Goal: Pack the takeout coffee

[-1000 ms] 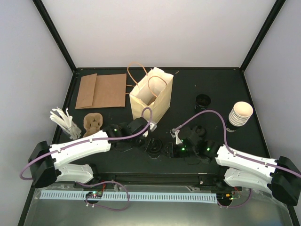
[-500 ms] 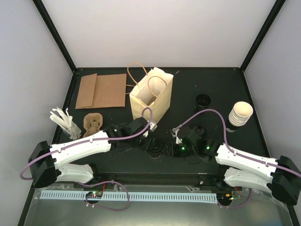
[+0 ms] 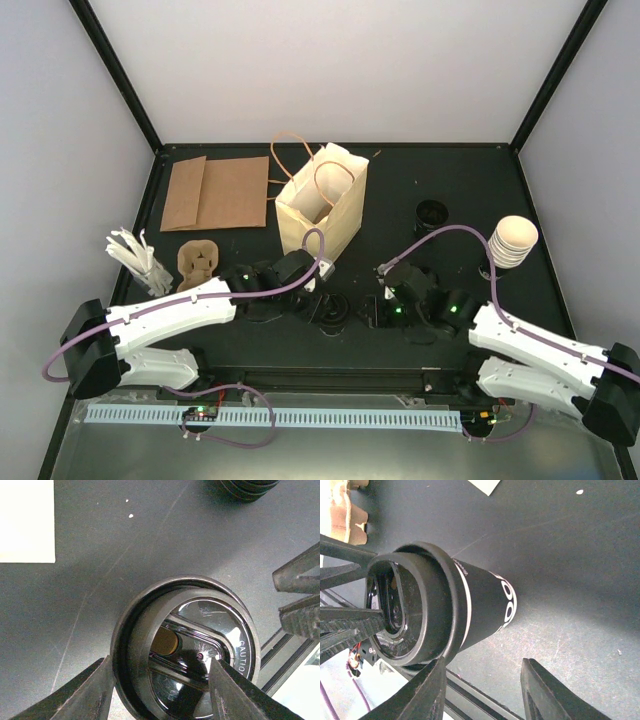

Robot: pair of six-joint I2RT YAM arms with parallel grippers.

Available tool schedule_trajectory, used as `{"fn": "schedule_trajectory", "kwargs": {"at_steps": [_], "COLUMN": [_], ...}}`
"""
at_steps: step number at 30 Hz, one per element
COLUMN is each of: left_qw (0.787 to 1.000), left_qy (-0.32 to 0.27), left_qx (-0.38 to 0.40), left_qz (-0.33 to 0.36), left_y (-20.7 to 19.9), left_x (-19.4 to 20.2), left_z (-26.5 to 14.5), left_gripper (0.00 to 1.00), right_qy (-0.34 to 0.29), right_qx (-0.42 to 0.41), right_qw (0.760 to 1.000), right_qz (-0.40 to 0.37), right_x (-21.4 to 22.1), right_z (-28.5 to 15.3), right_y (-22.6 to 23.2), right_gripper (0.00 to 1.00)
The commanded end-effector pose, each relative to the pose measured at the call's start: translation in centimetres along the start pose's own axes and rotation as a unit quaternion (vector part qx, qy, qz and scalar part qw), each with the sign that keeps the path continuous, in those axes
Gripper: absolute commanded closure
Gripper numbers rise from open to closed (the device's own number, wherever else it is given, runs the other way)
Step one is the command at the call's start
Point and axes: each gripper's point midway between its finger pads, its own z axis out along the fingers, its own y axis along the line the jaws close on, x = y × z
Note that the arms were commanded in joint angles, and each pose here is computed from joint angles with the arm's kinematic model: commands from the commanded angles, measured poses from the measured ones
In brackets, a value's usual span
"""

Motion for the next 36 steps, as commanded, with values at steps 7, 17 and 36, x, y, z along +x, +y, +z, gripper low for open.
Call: {"fn": "schedule_trajectory", "kwargs": {"at_steps": [7,17,36], "left_qw": [1.000,1.000,0.999], "left_qy": [0.008,0.015,0.025], "left_qx": [0.019,0.020,0.032], "left_qz": [0.006,0.003,-0.003], "left_y": [-1.3,-1.3,-1.5], "left_x": [-0.6,-0.3,0.4], "left_z": [-0.9,-0.5,0.3], "left_gripper": [0.45,0.45,0.45], "right_qy": [-0.021,-0.010,0.030], "right_qx": [-0.008,-0.035,0.035], "right_qw": [1.000,0.999,0.999], "right_qz": [-0.009,-0.016,0.000], "right_x": [-1.6,-1.9,0.7], "right_z": [-0.8,0.4,2.9], "right_y": [0.0,1.3,-3.1], "right_gripper": [0.58,0.60,0.62]}}
